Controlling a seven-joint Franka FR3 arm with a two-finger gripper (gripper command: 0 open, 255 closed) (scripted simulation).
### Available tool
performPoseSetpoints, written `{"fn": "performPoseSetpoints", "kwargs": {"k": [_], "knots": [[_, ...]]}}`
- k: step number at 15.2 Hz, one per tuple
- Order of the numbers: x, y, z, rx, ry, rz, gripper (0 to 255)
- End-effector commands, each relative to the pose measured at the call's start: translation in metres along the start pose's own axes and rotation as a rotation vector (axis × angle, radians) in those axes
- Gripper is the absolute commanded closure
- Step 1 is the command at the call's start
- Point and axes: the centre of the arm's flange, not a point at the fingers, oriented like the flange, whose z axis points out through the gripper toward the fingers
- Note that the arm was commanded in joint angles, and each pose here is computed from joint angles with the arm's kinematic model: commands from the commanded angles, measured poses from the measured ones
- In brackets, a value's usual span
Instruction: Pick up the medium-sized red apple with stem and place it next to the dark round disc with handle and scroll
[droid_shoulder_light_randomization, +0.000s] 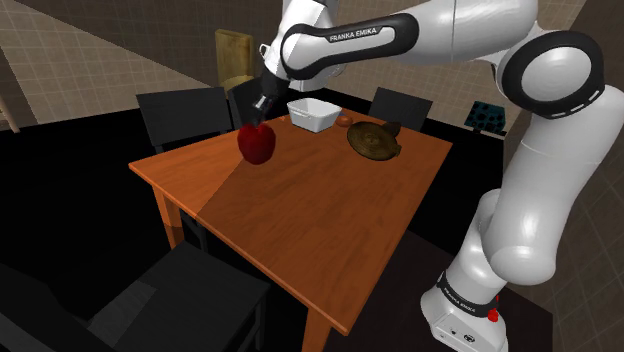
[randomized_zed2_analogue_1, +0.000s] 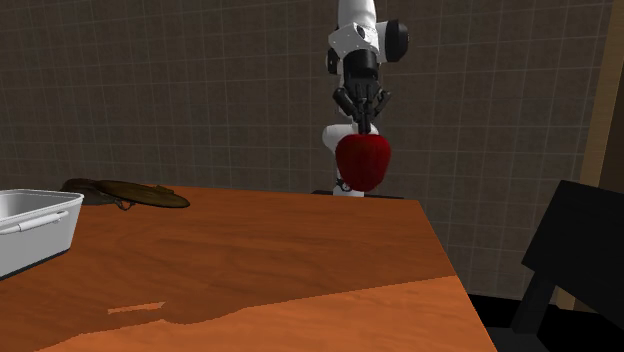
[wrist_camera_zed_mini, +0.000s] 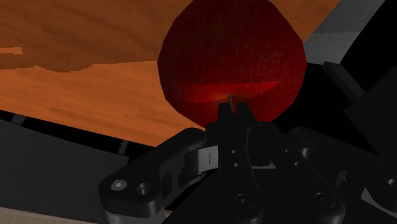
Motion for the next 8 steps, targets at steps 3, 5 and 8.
{"fn": "performPoseSetpoints", "kwargs": {"k": [3,5,8], "knots": [[0.008,0.000,-0.020,0.000,0.000,0.000,255],[0.013,0.001,-0.030,0.000,0.000,0.000,255],[0.019,0.002,-0.044,0.000,0.000,0.000,255]]}}
